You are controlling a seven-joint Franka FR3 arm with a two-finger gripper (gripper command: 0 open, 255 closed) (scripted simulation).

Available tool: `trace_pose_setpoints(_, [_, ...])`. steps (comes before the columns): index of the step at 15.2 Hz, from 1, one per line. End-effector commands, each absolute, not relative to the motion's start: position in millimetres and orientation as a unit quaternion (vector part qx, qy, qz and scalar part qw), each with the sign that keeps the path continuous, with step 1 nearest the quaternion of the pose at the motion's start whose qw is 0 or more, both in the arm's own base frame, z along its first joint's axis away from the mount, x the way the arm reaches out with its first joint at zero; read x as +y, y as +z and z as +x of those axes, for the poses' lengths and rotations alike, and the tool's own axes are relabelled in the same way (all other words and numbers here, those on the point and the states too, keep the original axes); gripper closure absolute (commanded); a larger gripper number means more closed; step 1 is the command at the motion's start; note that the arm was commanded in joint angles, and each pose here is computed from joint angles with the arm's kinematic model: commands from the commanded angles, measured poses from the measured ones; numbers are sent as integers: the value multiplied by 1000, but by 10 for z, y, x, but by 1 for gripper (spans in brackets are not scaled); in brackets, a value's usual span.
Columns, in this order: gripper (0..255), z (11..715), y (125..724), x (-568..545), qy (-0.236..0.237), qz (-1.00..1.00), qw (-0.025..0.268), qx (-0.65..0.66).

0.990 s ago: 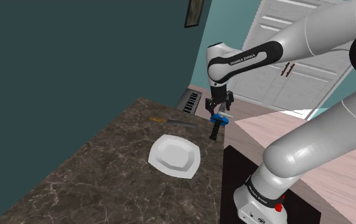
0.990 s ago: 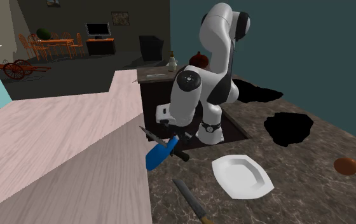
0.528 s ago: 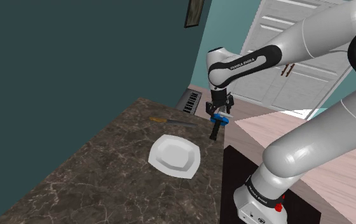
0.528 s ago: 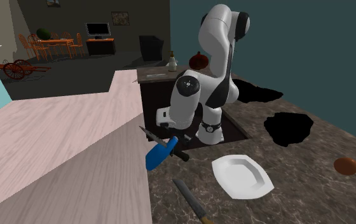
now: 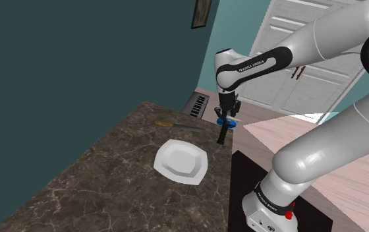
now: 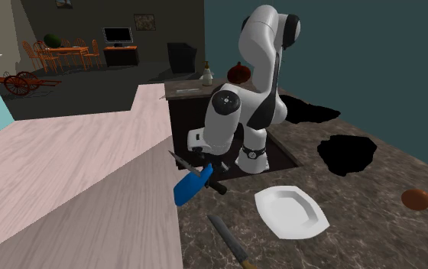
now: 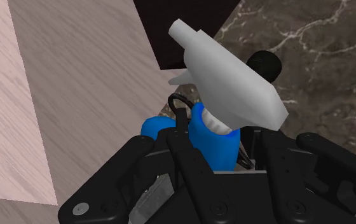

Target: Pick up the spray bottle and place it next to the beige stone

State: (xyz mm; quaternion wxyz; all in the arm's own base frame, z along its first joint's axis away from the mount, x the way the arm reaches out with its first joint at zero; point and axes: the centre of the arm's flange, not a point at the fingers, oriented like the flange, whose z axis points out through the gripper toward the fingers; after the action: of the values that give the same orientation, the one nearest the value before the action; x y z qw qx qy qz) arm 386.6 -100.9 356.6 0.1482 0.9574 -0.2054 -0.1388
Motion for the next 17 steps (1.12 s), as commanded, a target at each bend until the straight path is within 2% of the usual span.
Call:
trace_pose_setpoints(1, [255,3861,3553,-1001,-140,957,148,-205])
trace_pose_setpoints(5, [255,3864,3551,-1001,-140,957,148,-205])
trace_pose_setpoints(17, [255,3864,4185,-1001,-140,957,148,-205])
